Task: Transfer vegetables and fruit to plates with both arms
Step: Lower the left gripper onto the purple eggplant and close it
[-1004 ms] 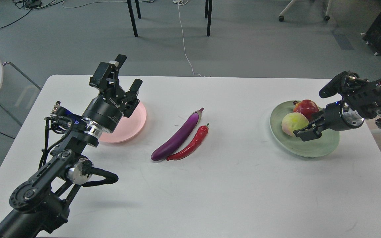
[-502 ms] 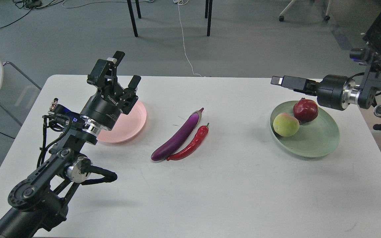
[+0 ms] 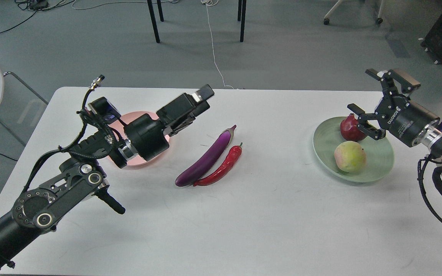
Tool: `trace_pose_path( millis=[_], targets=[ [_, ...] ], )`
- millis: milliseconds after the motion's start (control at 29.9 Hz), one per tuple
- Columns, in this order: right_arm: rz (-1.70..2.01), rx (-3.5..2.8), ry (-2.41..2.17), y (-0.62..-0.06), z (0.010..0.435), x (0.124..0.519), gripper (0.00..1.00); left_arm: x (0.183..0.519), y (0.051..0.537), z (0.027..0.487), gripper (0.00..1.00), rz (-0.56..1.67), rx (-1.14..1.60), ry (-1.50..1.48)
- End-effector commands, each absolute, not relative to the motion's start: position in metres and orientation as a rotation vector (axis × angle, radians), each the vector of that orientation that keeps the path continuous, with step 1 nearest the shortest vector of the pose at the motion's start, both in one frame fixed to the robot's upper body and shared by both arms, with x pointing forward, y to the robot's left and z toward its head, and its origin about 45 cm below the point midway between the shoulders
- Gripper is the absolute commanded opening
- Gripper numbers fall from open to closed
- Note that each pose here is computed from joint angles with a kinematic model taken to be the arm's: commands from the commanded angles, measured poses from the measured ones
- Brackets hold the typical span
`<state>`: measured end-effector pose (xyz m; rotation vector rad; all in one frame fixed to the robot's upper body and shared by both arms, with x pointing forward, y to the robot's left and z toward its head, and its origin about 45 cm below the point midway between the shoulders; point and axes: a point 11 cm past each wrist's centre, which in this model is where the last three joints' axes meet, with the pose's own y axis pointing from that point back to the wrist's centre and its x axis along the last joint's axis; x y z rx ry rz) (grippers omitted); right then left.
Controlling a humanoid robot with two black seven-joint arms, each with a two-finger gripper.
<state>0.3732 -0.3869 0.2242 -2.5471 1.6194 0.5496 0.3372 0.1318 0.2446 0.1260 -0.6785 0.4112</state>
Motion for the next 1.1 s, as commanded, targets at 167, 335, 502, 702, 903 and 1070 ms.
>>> trace_pose_path(
  millis=[167, 335, 502, 702, 903, 1070],
  targets=[
    [0.610, -2.501, 1.671, -0.401, 0.209, 0.360, 0.99, 0.371, 0.123, 0.202, 0.98, 0.035, 0.614, -1.154],
    [0.614, -2.500, 1.681, -0.404, 0.208, 0.358, 0.99, 0.385, 0.145, 0.175, 0.96, -0.014, 0.769, -1.179],
    [0.615, -2.497, 1.679, -0.403, 0.208, 0.358, 0.99, 0.382, 0.152, 0.159, 0.90, -0.044, 0.810, -1.155],
    [0.622, -2.497, 1.679, -0.403, 0.206, 0.357, 0.99, 0.376, 0.156, 0.145, 0.80, -0.081, 0.833, -1.137],
    [0.620, -2.497, 1.681, -0.404, 0.207, 0.356, 0.99, 0.382, 0.166, 0.132, 0.80, -0.047, 0.866, -1.124],
    [0.618, -2.496, 1.685, -0.405, 0.207, 0.357, 0.99, 0.376, 0.167, 0.125, 0.80, -0.047, 0.861, -1.112]
  ],
)
